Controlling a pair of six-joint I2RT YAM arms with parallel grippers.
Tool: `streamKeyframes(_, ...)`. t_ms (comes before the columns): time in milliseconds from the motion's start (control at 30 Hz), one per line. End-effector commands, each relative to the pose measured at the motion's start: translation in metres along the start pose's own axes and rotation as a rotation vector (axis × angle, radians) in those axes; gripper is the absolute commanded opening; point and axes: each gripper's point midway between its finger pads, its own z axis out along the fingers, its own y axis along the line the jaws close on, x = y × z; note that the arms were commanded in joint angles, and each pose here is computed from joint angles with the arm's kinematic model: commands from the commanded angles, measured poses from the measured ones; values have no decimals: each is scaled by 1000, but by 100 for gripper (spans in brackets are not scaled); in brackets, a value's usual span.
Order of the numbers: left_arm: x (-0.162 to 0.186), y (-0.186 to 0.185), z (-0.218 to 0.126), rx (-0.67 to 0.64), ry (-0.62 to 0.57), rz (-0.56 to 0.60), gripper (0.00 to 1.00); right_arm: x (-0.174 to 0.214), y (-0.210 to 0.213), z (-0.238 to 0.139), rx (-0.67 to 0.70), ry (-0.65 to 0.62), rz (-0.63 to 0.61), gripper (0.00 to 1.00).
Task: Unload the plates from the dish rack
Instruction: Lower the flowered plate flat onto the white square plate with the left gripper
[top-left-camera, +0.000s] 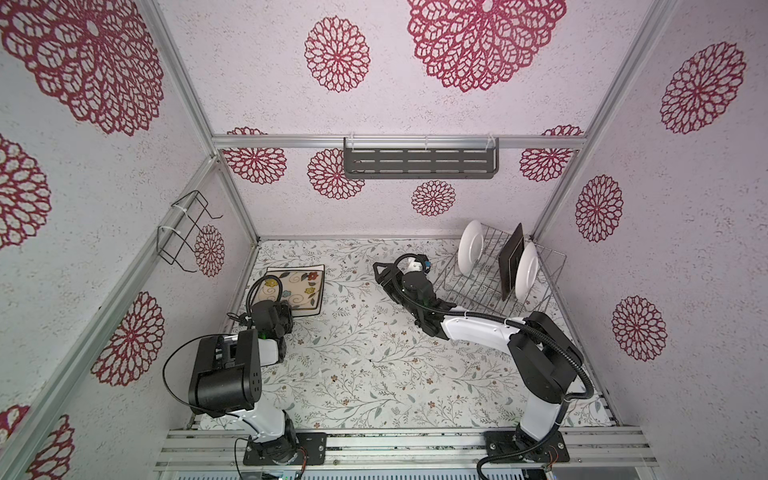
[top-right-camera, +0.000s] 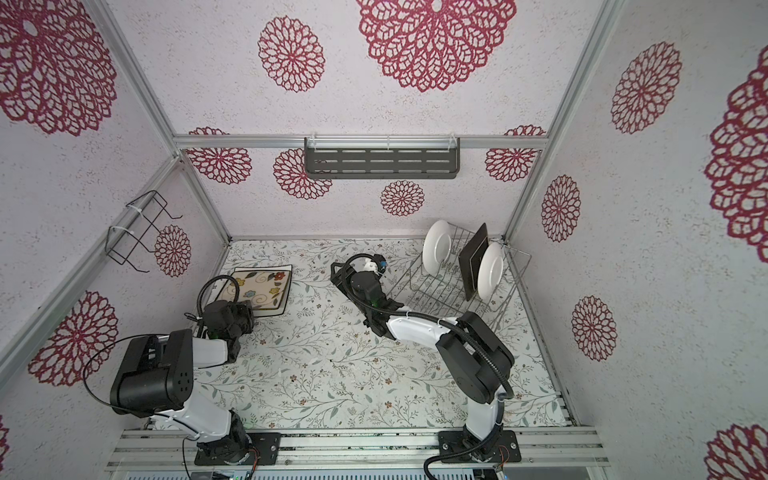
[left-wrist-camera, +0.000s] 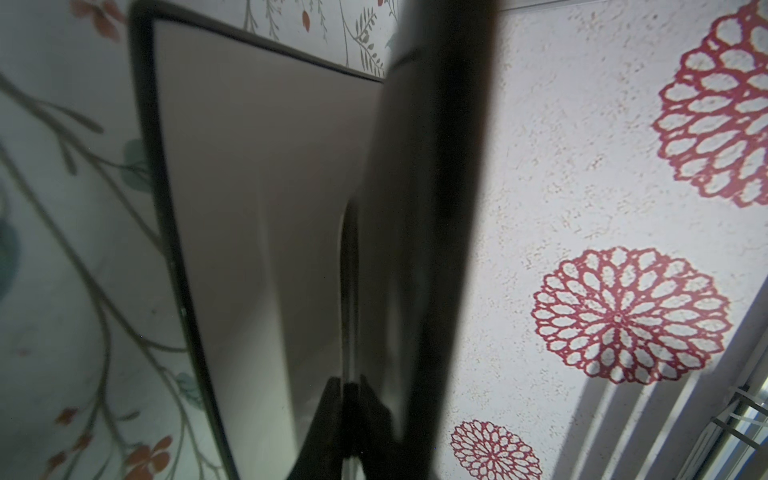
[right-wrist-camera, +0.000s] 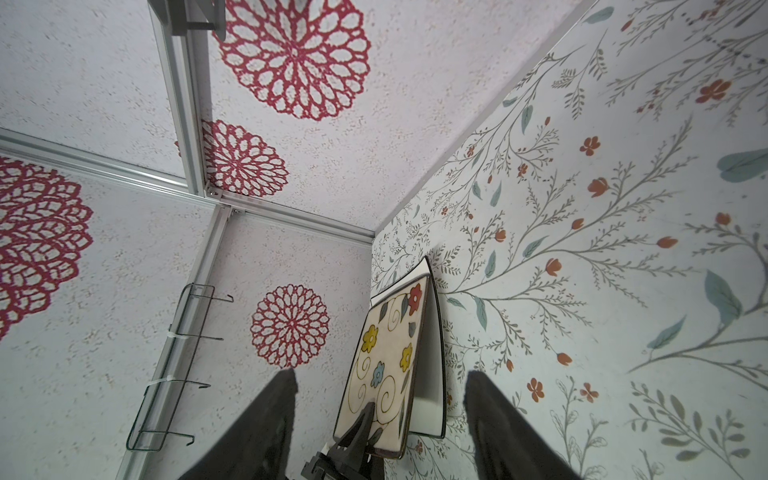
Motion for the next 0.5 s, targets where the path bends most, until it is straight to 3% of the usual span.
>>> streamKeyframes(0,-9,-61,-5,220,-29,10,0,-8,12,0,-33,-13,7,67)
streamKeyframes(167,-7,-51,-3,176,-19,13,16,-7,12,0,-34,-11,8,67)
streamKeyframes(467,-4,-49,-3,108,-6,63,28,-8,11,-2,-30,-10,13,67)
